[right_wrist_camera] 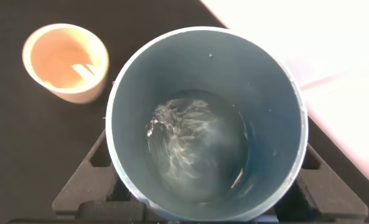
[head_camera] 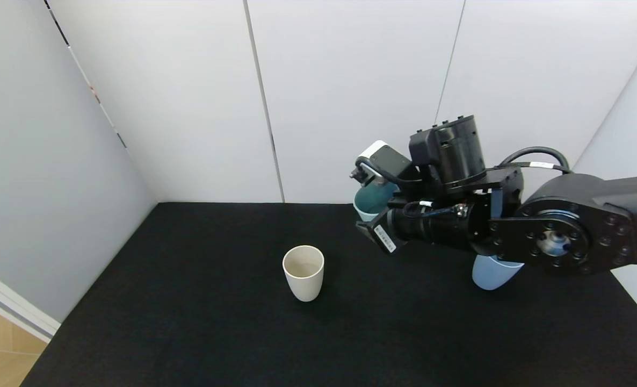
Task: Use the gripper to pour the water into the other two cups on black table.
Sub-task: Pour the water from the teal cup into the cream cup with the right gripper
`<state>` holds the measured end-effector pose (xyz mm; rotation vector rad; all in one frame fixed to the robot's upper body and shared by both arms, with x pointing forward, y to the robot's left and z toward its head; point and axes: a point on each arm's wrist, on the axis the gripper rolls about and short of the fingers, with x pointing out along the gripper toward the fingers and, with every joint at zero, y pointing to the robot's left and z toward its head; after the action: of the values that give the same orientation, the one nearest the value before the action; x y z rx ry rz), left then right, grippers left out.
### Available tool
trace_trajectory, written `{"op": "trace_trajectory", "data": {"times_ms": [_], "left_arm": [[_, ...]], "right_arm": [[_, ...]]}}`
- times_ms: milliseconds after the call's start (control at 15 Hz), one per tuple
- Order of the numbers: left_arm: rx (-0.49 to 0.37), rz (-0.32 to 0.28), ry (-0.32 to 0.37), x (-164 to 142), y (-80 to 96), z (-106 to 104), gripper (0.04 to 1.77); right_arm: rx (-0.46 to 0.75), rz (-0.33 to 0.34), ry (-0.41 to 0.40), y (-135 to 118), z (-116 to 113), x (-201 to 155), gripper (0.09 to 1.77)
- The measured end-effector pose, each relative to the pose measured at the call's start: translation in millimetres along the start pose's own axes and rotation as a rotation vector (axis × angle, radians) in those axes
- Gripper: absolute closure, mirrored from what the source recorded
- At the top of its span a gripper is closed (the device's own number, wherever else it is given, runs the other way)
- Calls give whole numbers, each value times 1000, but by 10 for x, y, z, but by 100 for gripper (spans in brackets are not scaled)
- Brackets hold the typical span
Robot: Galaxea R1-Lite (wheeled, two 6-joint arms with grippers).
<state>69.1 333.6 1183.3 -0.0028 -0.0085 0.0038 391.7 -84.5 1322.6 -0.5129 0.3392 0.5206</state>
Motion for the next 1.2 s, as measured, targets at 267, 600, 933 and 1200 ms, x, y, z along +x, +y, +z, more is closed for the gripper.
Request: {"op": "trace_trajectory", "data": {"times_ms": [267,600,933,1200], "left_arm": [[0,0,0,0,0,0,9],[0,0,0,0,0,0,9],[0,0,0,0,0,0,9],[0,0,0,0,0,0,9]], "right_arm": [[-38,-11,12,324,76,232,64],[-117,-11,84,552,9,472,64],[-221,-97,120,592,-5,647,64],[-282,-131,158,633,15,709,64]]}}
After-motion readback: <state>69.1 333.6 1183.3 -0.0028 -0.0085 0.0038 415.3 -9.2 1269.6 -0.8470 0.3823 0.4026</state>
